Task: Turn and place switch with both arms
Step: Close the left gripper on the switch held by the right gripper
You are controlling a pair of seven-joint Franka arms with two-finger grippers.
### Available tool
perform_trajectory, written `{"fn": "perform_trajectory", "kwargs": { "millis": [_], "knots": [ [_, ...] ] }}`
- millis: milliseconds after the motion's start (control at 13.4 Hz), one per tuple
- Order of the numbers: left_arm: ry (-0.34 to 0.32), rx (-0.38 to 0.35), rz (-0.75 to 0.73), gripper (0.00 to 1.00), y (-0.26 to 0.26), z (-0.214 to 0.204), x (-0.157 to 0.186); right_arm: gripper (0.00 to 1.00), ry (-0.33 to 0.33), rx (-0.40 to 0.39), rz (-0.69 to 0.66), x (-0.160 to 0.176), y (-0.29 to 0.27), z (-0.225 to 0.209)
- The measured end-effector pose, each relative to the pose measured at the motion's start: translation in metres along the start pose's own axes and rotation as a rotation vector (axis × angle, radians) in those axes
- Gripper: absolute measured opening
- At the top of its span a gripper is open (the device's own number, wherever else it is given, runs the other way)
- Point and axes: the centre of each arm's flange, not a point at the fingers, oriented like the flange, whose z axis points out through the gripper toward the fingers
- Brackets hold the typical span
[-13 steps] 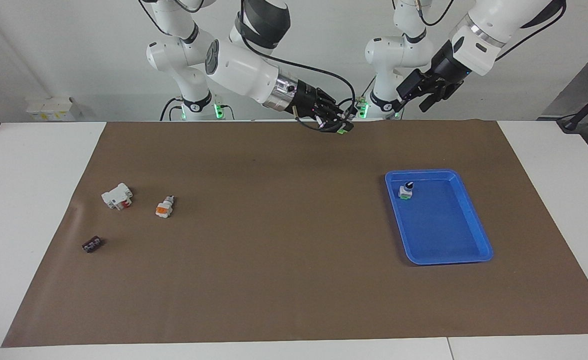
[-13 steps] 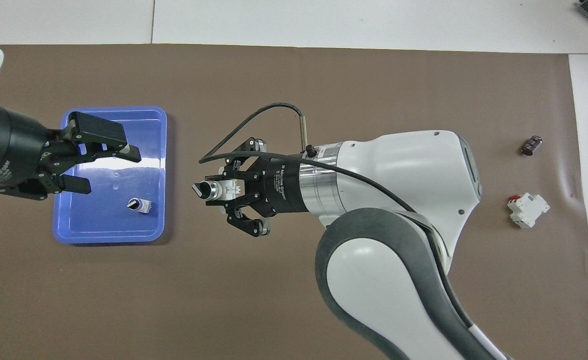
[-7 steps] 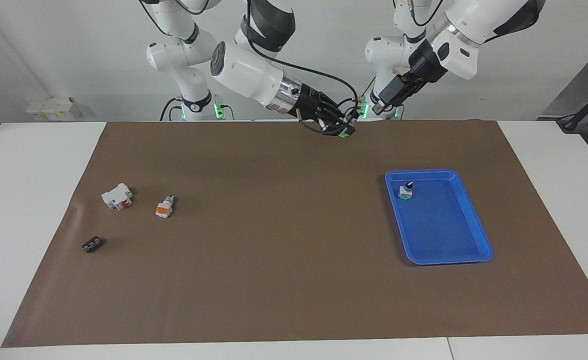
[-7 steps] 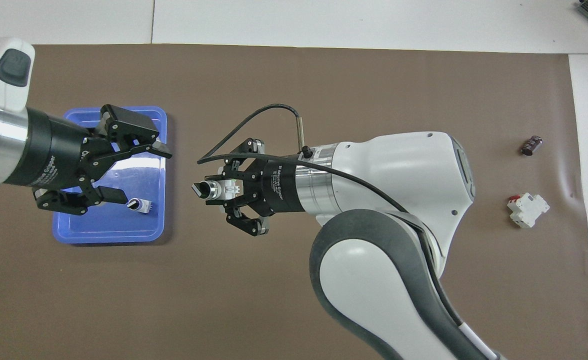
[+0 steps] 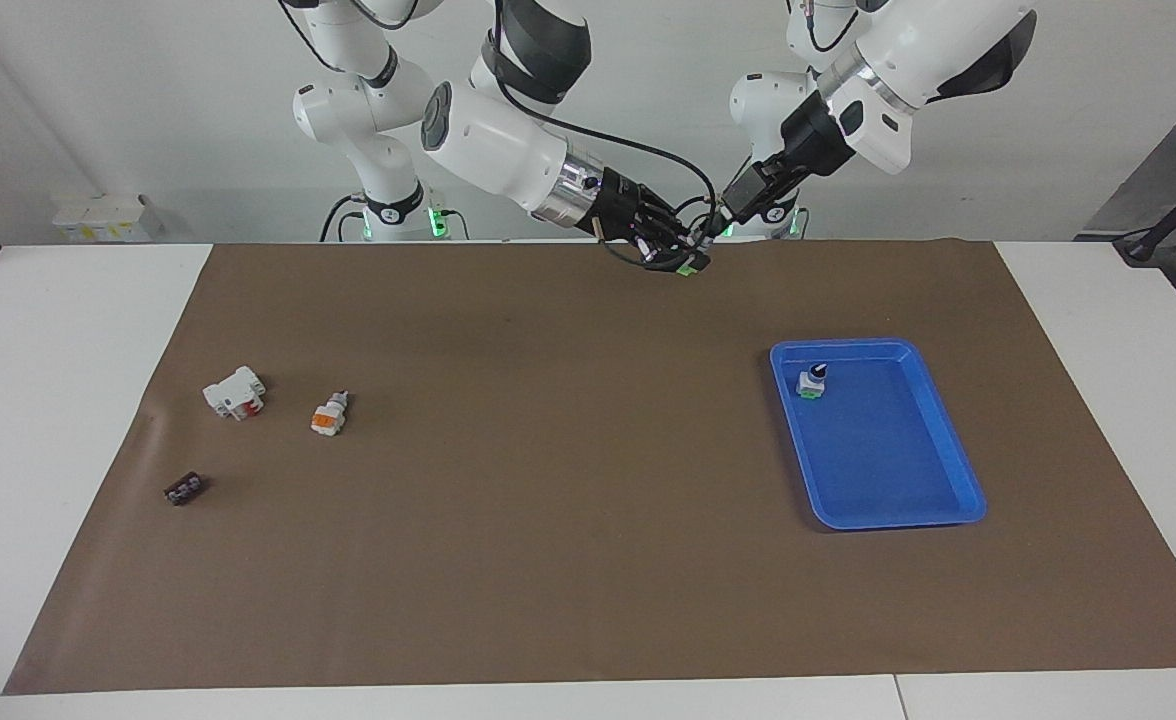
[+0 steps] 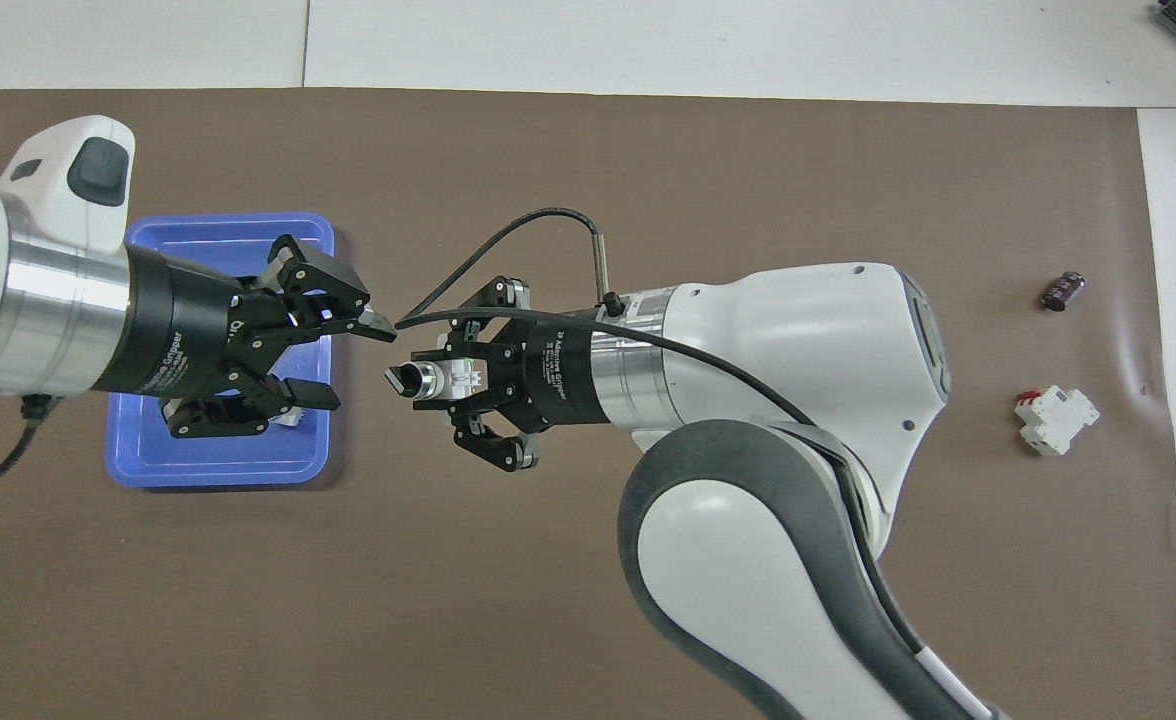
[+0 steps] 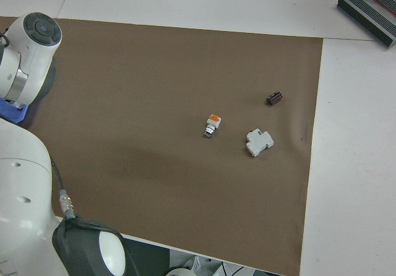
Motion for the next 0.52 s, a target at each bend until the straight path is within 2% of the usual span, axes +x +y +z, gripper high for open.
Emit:
{"fn": "perform_trajectory", "kwargs": {
  "millis": [75, 224, 522],
  "knots": [
    [-0.004, -0.002, -0.002, 0.59, 0.0, 0.0, -0.001, 0.34, 0.0, 0.0, 0.0, 0.0, 0.0, 0.0],
    [-0.005, -0.01, -0.006, 0.33, -0.001, 0.001, -0.001, 0.34, 0.0, 0.0, 0.0, 0.0, 0.0, 0.0],
    [0.007, -0.022, -0.013, 0.33, -0.004, 0.013, -0.001, 0.34, 0.0, 0.0, 0.0, 0.0, 0.0, 0.0]
  ]
}}
